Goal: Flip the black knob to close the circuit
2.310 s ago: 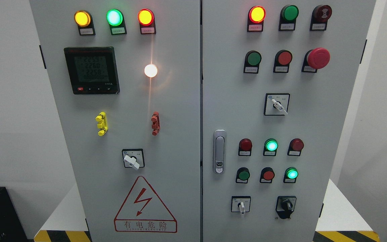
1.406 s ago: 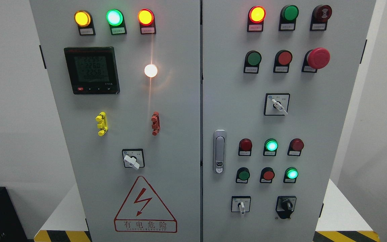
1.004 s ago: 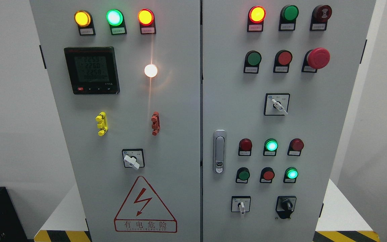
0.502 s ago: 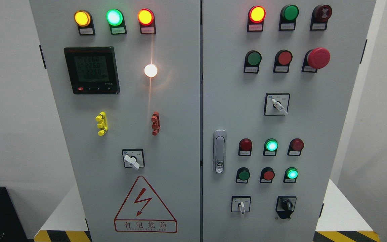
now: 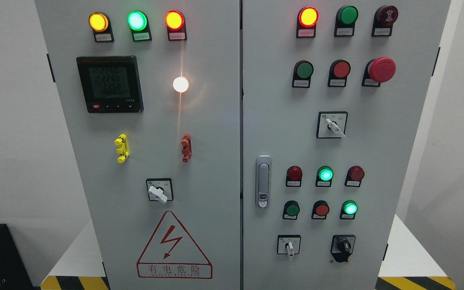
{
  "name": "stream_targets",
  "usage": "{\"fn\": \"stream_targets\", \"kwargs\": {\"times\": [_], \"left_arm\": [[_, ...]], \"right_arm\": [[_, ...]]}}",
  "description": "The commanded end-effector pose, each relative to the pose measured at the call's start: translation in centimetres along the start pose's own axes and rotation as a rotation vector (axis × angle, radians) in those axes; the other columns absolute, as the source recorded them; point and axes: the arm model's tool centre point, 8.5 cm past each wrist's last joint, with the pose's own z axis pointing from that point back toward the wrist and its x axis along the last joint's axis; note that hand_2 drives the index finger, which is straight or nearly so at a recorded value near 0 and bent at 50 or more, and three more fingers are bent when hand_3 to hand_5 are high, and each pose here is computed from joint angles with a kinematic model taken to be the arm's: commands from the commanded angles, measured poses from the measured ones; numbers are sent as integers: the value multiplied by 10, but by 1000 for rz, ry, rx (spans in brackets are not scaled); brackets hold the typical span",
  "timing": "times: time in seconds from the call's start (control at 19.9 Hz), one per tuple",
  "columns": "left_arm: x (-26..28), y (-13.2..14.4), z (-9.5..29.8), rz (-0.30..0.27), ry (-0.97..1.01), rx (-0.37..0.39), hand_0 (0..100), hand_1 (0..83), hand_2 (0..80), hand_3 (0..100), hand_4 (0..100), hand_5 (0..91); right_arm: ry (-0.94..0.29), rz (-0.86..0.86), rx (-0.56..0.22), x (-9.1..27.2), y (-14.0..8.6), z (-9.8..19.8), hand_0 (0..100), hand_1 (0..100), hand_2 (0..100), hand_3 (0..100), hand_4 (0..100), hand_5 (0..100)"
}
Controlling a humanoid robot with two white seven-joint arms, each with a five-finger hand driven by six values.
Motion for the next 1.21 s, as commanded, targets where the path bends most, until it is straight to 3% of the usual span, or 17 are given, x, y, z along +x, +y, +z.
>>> {"fn": "stream_targets", "kwargs": {"times": [0.0, 0.2, 0.45, 0.75, 1.15], "left_arm": [[-6, -1, 0, 2, -2, -2, 120, 556, 0, 0, 0, 0], [-6, -2, 0, 2, -2, -3, 120, 556, 0, 0, 0, 0], [-6, -2, 0, 2, -2, -3, 120, 556, 0, 0, 0, 0], [-6, -2, 0, 2, -2, -3, 120, 556, 0, 0, 0, 0], [-6, -2, 0, 2, -2, -3, 120, 556, 0, 0, 0, 0]], "right_arm": [[-303, 166, -290, 97, -85, -3, 0, 116, 827, 972, 868, 964], [-374, 199, -371, 123, -110, 6, 0, 99, 843, 974, 874, 974], [-439, 210, -453, 156, -141, 18, 0, 0, 851, 982, 882, 982], [-517, 267, -563, 193, -183, 41, 0, 0, 857, 989, 891, 989], [-517, 277, -651, 224, -225, 59, 0, 0, 872, 1000, 907, 998]]}}
